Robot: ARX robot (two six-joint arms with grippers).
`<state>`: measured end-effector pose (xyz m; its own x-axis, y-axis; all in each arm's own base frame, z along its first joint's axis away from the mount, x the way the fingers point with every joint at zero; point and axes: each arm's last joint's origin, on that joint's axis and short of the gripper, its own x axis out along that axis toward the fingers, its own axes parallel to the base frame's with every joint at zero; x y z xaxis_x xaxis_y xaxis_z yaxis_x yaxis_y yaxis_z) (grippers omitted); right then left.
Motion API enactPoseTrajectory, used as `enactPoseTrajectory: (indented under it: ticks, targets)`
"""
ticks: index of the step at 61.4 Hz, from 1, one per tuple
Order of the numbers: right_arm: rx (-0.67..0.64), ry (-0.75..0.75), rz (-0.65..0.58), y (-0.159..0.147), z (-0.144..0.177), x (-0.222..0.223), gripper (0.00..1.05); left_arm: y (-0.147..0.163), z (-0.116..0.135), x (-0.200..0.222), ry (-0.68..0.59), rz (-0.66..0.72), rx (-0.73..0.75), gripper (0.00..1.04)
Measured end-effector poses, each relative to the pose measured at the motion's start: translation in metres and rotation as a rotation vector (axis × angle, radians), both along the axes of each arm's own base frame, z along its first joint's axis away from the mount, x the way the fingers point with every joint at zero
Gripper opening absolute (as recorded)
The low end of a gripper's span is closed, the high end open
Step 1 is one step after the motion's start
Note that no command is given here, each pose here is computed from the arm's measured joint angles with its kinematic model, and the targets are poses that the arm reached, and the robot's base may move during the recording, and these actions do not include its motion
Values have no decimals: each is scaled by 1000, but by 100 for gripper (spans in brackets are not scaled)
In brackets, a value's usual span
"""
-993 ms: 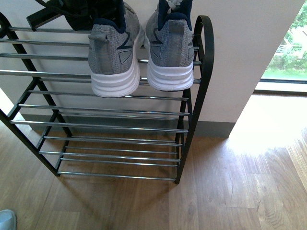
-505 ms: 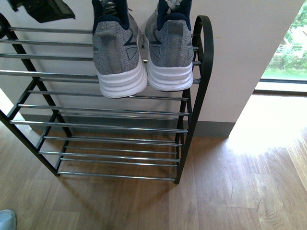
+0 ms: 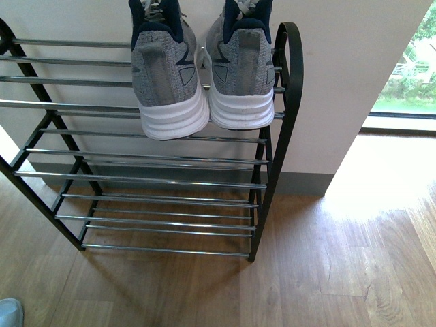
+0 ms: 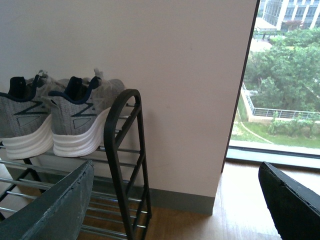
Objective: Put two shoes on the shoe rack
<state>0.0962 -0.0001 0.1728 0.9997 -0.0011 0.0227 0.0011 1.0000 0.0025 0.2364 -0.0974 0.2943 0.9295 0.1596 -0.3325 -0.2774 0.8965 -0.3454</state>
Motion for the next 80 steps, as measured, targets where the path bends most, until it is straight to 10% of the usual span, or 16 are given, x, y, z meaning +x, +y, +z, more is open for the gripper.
enactPoseTrajectory:
  ticks: [25, 36, 56, 80]
  targets:
    - [0, 0, 0, 0, 0, 0, 95, 45, 1, -104, -205, 24, -10, 95]
    - [0, 0, 0, 0, 0, 0, 95, 58, -25, -109, -325, -218, 231, 64]
    - [0, 0, 0, 0, 0, 0, 95, 79, -74, -118, -301, -234, 380, 3]
    - [0, 0, 0, 0, 0, 0, 95, 97, -102, -126, -309, -233, 389, 1]
